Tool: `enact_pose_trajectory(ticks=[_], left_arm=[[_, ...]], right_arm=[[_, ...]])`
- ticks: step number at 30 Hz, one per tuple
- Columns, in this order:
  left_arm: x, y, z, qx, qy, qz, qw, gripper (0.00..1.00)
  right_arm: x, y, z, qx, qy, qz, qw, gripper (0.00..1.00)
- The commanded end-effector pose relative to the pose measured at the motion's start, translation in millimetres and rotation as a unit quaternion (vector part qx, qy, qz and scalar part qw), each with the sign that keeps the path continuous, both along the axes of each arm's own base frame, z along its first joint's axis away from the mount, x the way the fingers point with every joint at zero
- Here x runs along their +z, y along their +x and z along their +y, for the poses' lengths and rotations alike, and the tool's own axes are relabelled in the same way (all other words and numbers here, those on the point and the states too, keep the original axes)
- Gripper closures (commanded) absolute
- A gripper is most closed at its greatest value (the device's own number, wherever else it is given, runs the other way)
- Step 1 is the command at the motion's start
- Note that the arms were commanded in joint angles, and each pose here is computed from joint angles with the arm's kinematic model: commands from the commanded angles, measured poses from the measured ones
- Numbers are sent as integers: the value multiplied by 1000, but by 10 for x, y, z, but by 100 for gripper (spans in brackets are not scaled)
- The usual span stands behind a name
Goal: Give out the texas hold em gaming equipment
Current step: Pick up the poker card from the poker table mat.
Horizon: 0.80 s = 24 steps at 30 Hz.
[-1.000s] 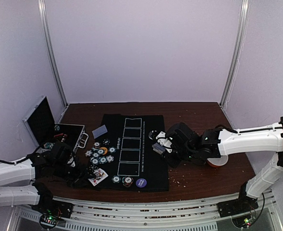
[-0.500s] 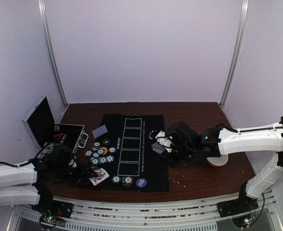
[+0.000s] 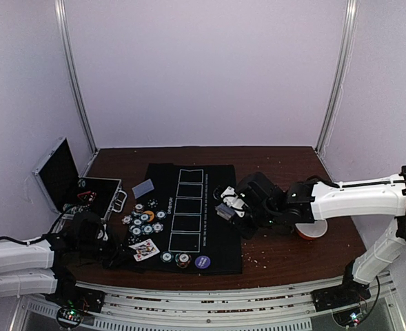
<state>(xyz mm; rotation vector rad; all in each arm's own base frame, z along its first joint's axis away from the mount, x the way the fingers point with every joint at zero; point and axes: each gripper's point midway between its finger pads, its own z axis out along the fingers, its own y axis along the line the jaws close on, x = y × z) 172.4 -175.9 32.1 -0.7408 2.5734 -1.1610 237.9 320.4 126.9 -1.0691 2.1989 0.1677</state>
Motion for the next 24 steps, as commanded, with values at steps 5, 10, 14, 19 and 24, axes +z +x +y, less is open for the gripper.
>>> enact_pose_trajectory(ticks=[5,10,14,19,24], left_arm=[[165,123,-22,-8,-1,-43,999,100],[782,434,102,-58,129,-147,979,100],[1494,699,34,-131,217,-270,929,100],[1924,643,-529,-268,328,-387,819,100],[1875,142,-1393,-420,386,-473,671,100]], right_arm=[[94,34,41,3,4,-4,1000,52],[124,75,44,-4,3,-8,1000,52],[125,194,-32,-29,1,1,1000,54],[109,405,-225,-73,0,13,997,54],[143,619,-462,-117,9,22,993,54]])
